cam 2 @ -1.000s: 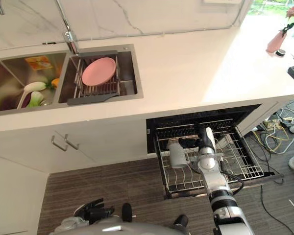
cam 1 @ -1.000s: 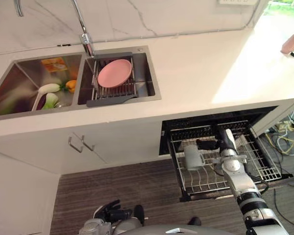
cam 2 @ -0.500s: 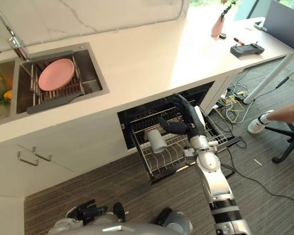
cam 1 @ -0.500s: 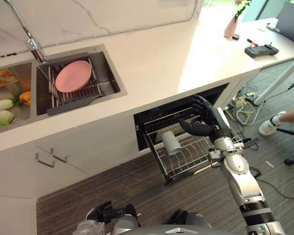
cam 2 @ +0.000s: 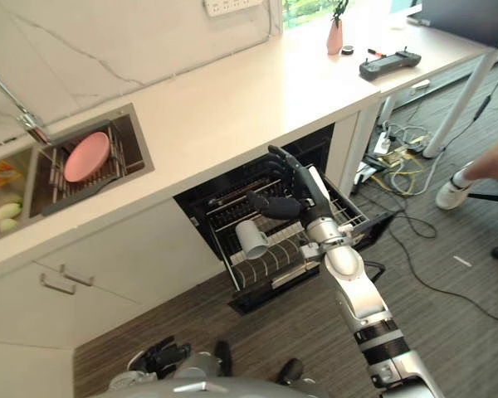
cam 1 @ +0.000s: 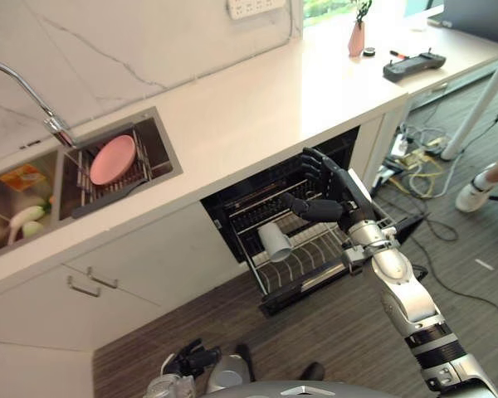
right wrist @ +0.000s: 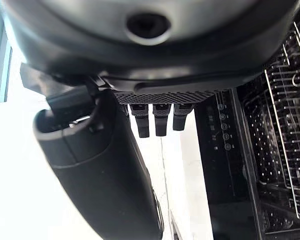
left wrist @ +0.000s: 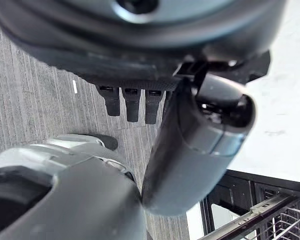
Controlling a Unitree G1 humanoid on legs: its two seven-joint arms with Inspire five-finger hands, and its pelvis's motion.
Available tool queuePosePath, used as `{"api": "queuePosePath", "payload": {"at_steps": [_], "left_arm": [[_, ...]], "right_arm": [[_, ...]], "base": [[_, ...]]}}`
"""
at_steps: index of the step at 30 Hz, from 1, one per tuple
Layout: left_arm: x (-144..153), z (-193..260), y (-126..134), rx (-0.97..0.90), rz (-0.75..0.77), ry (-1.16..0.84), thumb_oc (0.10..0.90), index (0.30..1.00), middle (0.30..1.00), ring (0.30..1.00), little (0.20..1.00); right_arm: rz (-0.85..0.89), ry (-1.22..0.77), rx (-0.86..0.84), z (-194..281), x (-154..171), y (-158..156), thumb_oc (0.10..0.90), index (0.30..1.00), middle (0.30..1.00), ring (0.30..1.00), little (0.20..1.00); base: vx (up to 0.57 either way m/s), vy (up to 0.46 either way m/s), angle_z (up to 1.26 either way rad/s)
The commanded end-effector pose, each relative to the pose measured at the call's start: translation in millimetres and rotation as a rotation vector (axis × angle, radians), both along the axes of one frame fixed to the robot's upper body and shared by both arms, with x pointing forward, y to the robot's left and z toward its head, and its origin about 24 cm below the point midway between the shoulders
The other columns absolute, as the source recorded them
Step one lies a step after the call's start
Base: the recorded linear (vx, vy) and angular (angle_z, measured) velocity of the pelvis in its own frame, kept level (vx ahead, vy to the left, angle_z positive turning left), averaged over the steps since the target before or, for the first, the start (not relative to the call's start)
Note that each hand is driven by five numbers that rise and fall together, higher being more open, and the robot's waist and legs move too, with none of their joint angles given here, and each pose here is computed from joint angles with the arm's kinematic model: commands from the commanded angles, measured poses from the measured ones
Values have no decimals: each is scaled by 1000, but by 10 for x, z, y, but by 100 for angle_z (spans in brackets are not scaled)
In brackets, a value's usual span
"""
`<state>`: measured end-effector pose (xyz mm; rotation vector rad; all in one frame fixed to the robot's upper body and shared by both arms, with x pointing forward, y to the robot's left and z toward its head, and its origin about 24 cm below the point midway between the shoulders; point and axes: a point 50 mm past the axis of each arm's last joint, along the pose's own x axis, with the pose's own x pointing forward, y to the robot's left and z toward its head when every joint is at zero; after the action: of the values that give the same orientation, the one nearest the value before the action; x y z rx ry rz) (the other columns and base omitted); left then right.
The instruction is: Place the dishes in the dishwasher.
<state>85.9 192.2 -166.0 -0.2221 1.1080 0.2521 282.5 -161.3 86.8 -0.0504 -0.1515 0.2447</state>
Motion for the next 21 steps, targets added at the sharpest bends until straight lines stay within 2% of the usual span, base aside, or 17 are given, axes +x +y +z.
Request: {"api": "queuePosePath", "payload": {"at_steps": [1,5,9,15,16,18,21], "left_arm": [[-639,-98,24,40,-129,225,800,900,900,900,900],[-962,-118,54,60,-87,348,800,900,900,900,900],[-1078,-107,117,73,-82,391,800,900,900,900,900],[-1015,-103,128,89,-144,371,800,900,900,900,900],[-951,-102,143,104,-180,359,800,900,900,900,900],[-888,-91,223,127,-177,351,800,900,900,900,900],[-905,-56,384,163,-151,351,800,900,900,900,900]], "right_arm": [[67,-271,114,583,99,155,800,900,900,900,900],[51,-263,90,577,89,54,800,900,900,900,900],[32,-257,92,590,82,-28,800,900,900,900,900],[-16,-286,33,684,93,-143,800,900,900,900,900],[-79,-288,14,673,81,-244,800,900,900,900,900],[-153,-286,30,637,57,-353,800,900,900,900,900],[-189,-262,40,555,69,-332,800,900,900,900,900]], "base": [[-166,188,65],[-206,332,46],[-136,357,79],[-194,629,73],[-240,702,35],[-272,786,36],[-197,536,9]]}}
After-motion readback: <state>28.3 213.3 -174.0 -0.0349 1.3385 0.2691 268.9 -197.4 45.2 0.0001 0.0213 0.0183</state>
